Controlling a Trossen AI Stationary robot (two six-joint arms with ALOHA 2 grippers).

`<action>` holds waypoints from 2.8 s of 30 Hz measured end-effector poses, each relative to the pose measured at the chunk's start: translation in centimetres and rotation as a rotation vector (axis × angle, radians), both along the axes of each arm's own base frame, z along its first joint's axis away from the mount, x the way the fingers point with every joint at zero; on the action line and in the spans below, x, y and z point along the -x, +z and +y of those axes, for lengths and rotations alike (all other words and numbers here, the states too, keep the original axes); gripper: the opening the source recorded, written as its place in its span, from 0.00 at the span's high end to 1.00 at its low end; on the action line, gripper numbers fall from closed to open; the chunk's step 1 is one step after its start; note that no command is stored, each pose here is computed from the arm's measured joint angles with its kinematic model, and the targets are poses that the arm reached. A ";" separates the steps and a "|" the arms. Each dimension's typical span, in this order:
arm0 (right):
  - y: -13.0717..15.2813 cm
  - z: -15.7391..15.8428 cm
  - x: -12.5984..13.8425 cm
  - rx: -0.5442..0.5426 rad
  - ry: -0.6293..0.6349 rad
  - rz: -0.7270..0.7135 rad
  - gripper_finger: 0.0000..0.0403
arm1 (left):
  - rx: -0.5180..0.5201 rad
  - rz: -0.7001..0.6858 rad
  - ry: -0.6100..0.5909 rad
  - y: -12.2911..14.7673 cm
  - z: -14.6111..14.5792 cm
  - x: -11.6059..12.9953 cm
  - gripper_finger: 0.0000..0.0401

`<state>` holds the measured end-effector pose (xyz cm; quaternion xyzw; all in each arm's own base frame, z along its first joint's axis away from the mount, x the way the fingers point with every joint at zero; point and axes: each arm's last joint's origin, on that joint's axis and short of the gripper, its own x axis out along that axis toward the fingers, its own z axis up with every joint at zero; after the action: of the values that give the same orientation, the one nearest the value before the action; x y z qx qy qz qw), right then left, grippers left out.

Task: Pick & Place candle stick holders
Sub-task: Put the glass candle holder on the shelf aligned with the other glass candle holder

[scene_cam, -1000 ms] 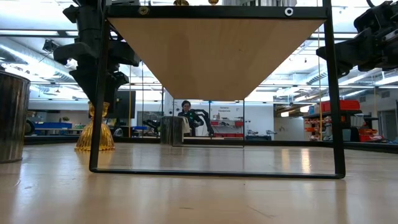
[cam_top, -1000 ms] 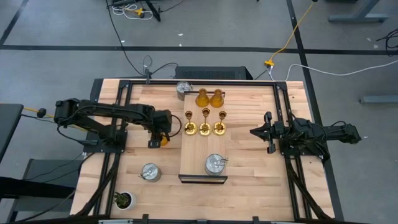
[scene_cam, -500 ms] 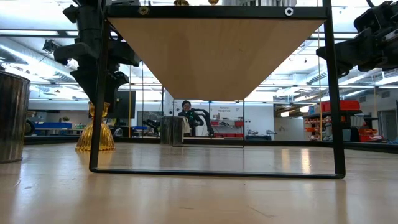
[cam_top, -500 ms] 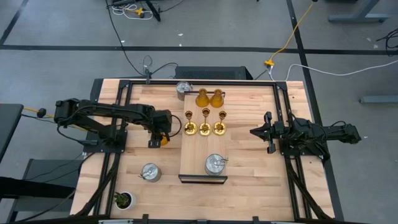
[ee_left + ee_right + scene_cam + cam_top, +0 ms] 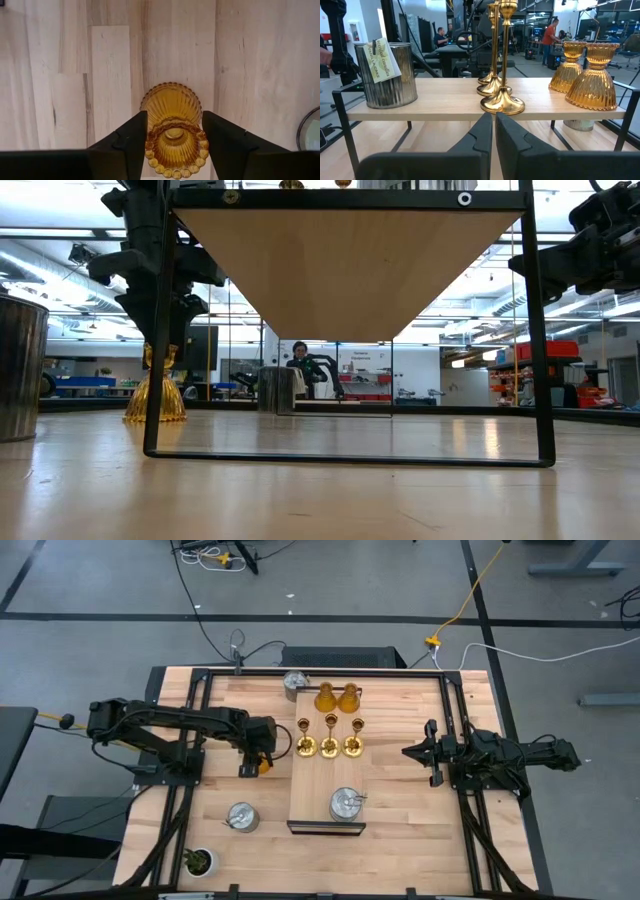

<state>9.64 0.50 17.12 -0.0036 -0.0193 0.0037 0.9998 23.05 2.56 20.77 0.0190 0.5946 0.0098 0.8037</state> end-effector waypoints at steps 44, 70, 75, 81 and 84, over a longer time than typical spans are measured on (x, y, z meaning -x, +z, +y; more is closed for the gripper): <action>0.0 0.0 0.0 0.000 0.000 0.001 0.93 | -0.050 0.051 -0.018 3.1 0.7 -0.1 0.55; 0.0 0.0 0.0 0.000 0.000 0.001 0.93 | -0.094 -0.007 0.021 8.5 4.1 -0.1 0.55; 0.0 0.0 0.0 0.000 0.000 0.001 0.93 | -0.090 0.004 0.031 8.4 4.3 0.0 0.55; 0.0 0.0 0.0 0.000 0.000 0.000 0.93 | -0.060 0.038 0.033 7.3 4.5 -0.8 0.55; 0.0 0.0 0.0 0.000 -0.001 0.000 0.93 | -0.047 0.057 0.030 6.6 4.6 -1.4 0.55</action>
<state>9.64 0.49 17.11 -0.0036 -0.0191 0.0034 0.9998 24.44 7.21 27.40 0.0291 0.6172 0.0353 0.7855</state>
